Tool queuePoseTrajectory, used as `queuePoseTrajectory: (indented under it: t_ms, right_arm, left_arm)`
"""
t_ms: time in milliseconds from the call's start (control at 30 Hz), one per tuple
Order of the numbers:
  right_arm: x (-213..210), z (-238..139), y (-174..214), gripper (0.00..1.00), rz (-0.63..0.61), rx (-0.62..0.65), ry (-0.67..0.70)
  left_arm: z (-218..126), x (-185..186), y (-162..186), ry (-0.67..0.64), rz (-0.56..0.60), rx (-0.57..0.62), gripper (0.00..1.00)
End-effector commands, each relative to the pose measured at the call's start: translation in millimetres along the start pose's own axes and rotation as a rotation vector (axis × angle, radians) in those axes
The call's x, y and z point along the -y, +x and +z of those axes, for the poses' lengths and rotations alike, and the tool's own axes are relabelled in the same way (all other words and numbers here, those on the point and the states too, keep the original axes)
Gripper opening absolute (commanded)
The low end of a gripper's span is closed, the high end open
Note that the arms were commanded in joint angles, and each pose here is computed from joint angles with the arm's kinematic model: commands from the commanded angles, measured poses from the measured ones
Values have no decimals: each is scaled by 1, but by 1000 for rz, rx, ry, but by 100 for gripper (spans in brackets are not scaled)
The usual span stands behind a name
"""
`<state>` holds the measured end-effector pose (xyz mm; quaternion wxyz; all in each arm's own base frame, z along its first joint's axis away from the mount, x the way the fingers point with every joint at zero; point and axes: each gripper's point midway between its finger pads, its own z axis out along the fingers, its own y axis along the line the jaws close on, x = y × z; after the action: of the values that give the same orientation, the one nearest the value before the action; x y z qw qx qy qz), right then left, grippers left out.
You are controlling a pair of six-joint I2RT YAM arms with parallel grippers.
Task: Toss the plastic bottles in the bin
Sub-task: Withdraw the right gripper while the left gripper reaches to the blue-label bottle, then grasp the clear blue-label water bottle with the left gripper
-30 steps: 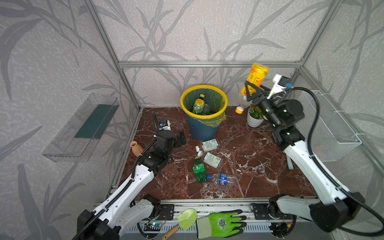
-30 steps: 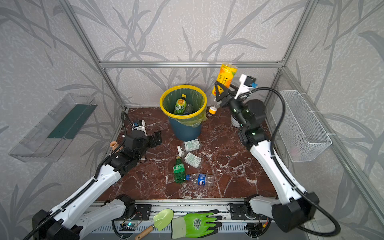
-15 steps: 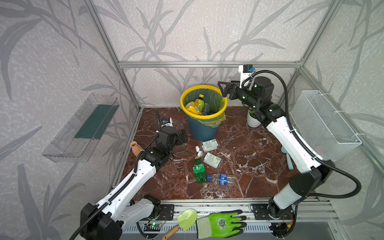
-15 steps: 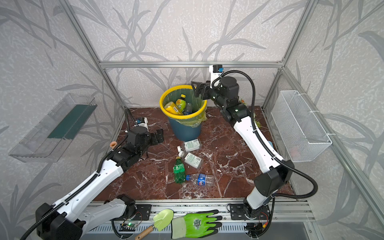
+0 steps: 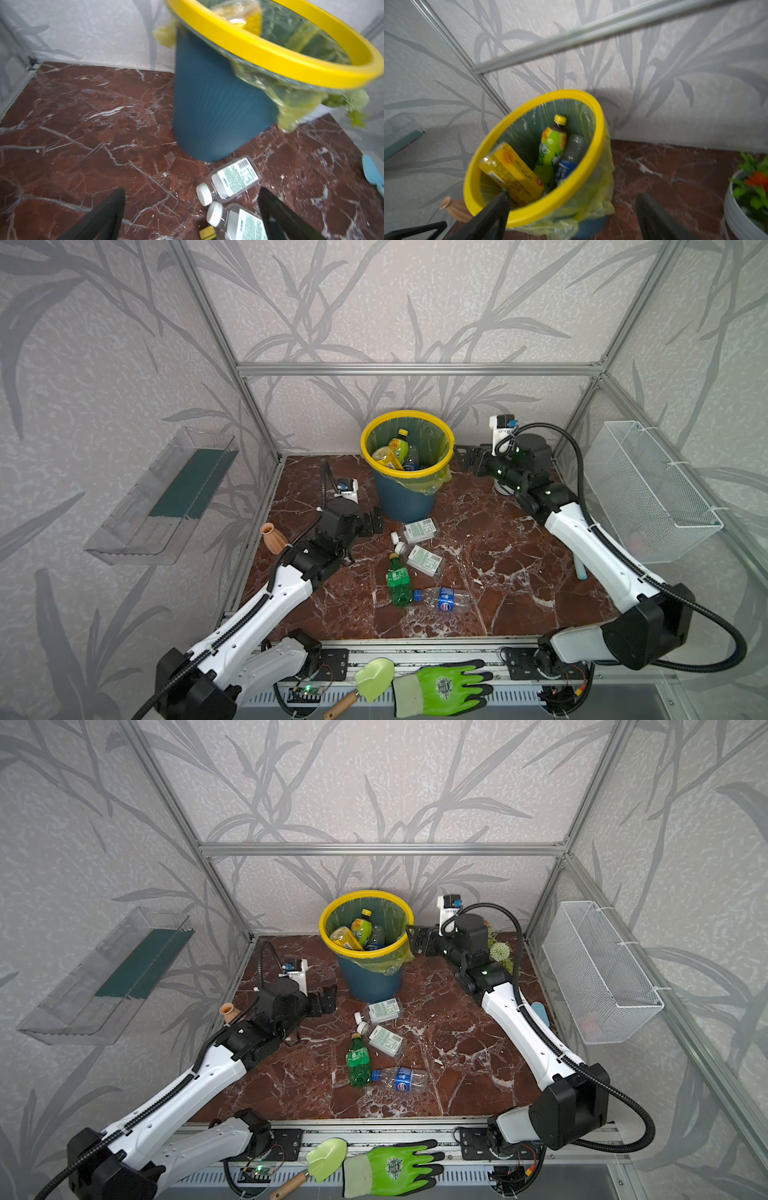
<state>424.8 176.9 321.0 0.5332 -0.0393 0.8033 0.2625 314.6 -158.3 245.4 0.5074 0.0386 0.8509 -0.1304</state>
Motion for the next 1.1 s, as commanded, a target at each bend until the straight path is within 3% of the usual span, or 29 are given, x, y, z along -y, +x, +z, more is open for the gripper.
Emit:
queuePoseTrajectory:
  t_ms: [0, 200, 367, 533, 667, 1067]
  right_arm:
    - [31, -18, 30, 95, 109, -12, 40]
    - [98, -51, 110, 96, 219, -123, 199]
    - [140, -82, 137, 96, 324, -116, 301]
    - [154, -96, 152, 97, 370, -120, 341]
    - [156, -102, 158, 97, 383, -122, 350]
    - [159, -103, 161, 97, 410, -115, 340]
  left_arm:
    - [5, 27, 32, 63, 194, -99, 99]
    - [3, 97, 89, 287, 461, -243, 99]
    - [-7, 156, 142, 520, 673, -395, 97]
    - [-22, 191, 192, 691, 882, -558, 91]
    - [-23, 199, 221, 734, 998, -655, 88]
    - [-8, 210, 276, 768, 1112, -817, 80]
